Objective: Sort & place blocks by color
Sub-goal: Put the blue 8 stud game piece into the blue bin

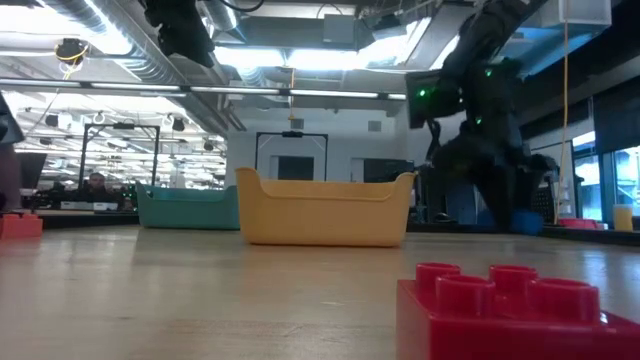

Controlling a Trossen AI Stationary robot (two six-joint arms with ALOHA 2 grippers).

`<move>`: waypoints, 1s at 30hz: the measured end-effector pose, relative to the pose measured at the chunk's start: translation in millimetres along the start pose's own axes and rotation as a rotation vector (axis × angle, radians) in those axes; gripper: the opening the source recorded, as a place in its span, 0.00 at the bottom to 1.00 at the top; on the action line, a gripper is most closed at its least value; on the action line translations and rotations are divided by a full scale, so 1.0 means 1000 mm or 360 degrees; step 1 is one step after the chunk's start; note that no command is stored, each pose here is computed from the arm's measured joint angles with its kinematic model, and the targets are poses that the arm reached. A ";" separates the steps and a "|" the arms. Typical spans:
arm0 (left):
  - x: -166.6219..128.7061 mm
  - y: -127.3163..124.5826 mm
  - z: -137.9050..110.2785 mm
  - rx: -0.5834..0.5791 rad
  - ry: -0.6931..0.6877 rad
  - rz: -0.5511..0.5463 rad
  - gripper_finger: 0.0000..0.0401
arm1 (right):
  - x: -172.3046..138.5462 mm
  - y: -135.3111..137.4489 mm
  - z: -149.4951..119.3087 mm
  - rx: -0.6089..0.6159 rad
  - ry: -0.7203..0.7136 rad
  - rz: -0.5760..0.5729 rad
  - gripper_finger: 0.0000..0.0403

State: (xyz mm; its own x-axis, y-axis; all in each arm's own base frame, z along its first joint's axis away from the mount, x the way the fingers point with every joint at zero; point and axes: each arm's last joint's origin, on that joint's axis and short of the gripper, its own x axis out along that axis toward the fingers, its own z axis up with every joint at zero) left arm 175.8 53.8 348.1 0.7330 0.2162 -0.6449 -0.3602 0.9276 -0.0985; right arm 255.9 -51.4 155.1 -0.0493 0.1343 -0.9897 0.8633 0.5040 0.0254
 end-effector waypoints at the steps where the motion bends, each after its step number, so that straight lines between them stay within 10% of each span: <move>1: 0.000 0.000 0.000 0.0002 0.0000 0.0000 0.48 | -0.003 -0.001 -0.002 -0.0004 0.0004 0.0012 0.35; 10: 0.000 0.000 0.000 0.0038 -0.0005 -0.0016 0.48 | -0.048 0.002 -0.008 -0.0093 -0.0161 0.0290 0.35; 18: 0.004 -0.002 0.008 0.0431 -0.0108 -0.0018 0.48 | -0.126 0.038 0.001 -0.0579 -0.0618 0.0573 0.35; 26: 0.023 -0.007 0.031 0.0830 -0.0361 -0.0039 0.48 | -0.179 0.060 -0.004 -0.0964 -0.1082 0.0420 0.35; 30: 0.032 -0.011 0.047 0.0668 -0.0588 -0.0122 0.48 | -0.174 0.066 0.000 -0.1051 -0.1157 0.0213 0.35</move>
State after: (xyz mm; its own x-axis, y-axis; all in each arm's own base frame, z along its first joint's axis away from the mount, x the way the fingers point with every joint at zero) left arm 230.2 64.9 364.3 0.9286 0.1654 -0.3323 -0.0926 0.9702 0.2241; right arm 321.7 -41.6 328.6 0.5391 -0.2202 -0.8129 0.3752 0.9270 -0.0023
